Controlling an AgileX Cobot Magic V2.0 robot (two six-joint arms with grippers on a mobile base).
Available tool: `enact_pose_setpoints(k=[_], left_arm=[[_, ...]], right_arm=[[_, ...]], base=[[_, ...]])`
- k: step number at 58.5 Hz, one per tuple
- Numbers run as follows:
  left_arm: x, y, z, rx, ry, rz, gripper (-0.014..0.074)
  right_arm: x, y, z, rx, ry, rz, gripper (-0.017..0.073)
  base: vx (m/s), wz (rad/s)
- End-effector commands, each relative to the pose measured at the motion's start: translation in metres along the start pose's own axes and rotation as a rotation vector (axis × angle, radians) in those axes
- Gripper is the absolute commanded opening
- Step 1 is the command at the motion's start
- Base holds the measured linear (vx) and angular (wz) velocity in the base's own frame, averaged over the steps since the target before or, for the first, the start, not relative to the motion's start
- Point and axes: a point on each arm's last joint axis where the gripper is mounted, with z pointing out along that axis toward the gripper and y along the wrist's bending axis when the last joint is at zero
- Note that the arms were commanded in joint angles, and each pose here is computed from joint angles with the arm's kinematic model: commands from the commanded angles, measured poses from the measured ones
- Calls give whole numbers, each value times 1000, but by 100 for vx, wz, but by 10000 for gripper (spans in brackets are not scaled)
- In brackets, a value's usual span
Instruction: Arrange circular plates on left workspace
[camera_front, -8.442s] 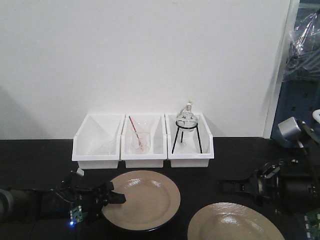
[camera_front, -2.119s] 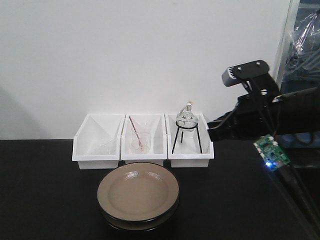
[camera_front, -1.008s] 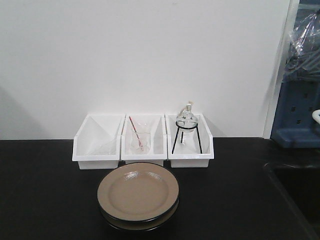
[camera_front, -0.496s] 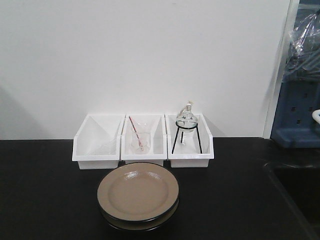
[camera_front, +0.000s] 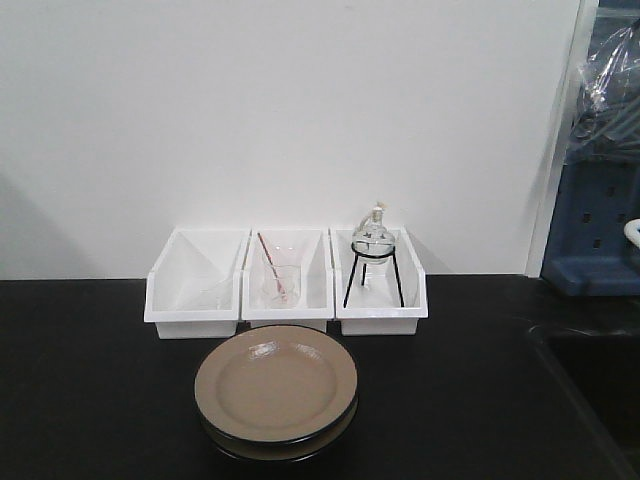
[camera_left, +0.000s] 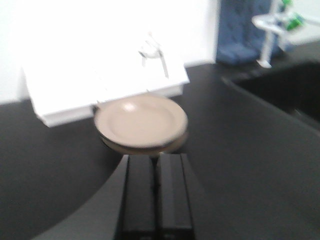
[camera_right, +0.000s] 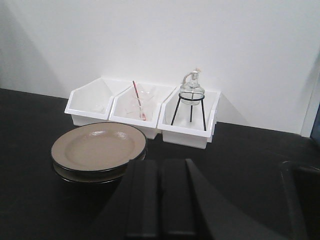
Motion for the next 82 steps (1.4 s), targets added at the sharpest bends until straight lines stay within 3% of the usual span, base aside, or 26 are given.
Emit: enact_pose_setpoints(k=[1, 10, 22, 30, 39, 50, 58, 82], left_arm=[[-15, 13, 1, -122, -170, -11, 0], [1, 26, -1, -262, -222, 54, 0], [43, 27, -14, -341, -275, 95, 0], [75, 35, 0, -364, -169, 21, 0], [108, 45, 16, -390, -153, -39, 0], [142, 54, 29, -437, -205, -42, 0], [140, 54, 28, -446, -200, 22, 0], [141, 54, 28, -445, -196, 20, 0]], right_arm=[[-15, -3, -1, 32, -94, -3, 0], [-15, -3, -1, 32, -94, -3, 0], [-15, -3, -1, 31, -92, -3, 0], [-14, -3, -1, 29, -86, -2, 0], [-14, -3, 0, 28, -79, 0, 0], [-14, -3, 0, 28, -79, 0, 0], [-14, -3, 0, 28, -79, 1, 0], [-14, -3, 0, 28, -79, 1, 0]], base=[[0, 0], [0, 0], [0, 0], [0, 0], [0, 0], [0, 0], [0, 0], [0, 0]])
